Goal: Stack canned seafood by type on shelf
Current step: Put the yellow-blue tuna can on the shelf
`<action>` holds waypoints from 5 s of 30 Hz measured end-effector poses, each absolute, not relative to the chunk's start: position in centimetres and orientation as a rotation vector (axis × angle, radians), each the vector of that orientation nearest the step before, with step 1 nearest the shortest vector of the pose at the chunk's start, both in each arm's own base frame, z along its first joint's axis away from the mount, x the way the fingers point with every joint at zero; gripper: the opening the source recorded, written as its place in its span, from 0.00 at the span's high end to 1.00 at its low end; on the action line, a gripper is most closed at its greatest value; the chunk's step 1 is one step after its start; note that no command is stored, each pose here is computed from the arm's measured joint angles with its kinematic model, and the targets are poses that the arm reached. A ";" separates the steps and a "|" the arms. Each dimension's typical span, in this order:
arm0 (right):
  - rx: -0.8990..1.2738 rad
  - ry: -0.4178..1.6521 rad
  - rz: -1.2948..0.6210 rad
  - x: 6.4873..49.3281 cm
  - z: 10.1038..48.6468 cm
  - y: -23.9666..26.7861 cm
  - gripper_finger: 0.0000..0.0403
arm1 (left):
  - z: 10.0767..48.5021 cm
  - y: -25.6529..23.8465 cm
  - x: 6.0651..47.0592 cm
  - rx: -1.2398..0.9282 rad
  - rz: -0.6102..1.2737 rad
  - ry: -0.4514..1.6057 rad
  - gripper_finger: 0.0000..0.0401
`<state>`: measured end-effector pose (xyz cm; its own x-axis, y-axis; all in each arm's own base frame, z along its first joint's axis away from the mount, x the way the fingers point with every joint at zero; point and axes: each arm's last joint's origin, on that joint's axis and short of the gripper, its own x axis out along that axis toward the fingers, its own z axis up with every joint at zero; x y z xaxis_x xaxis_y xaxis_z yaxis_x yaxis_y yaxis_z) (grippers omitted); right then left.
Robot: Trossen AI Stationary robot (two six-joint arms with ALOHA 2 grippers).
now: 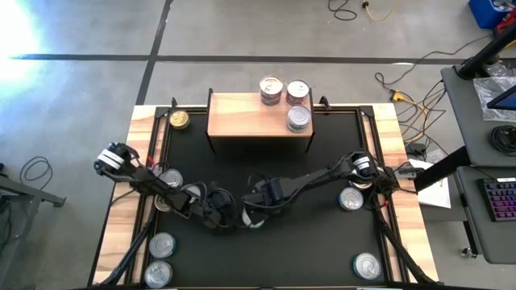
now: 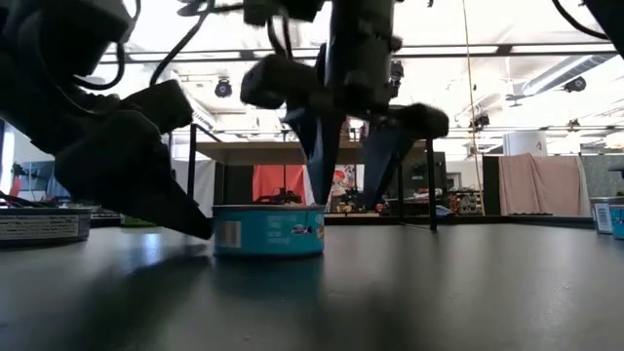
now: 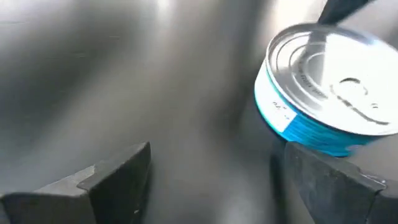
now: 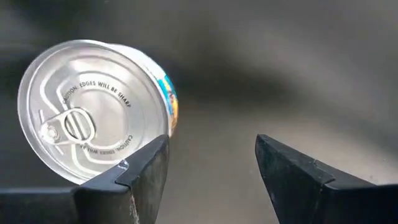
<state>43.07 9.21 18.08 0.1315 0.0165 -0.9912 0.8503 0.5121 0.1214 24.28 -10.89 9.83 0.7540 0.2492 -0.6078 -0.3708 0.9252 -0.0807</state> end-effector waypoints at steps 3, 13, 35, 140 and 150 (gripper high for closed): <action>0.793 1.230 -0.724 42.7 19.9 9.6 0.42 | 9.6 -11.7 25.5 -0.199 0.301 0.651 0.11; 0.556 1.280 -0.802 39.5 22.8 10.3 0.42 | 10.0 -12.8 25.3 -0.247 0.262 0.665 0.11; 0.713 1.300 -0.856 37.3 15.5 12.6 0.42 | 11.1 -12.6 30.0 -0.161 0.215 0.592 0.11; 0.056 1.357 -0.066 40.1 13.0 15.5 0.42 | 6.0 -13.5 33.4 -0.020 -0.043 0.404 0.00; 0.020 1.377 -0.024 40.0 13.7 14.9 0.49 | 7.8 -13.2 33.3 -0.135 0.004 0.471 0.07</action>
<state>39.98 14.93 13.75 0.1928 -0.0051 -0.9812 0.0288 0.9996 0.0004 33.25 -13.21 7.77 0.8913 -0.0275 -0.4525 -0.0346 0.9911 -0.1285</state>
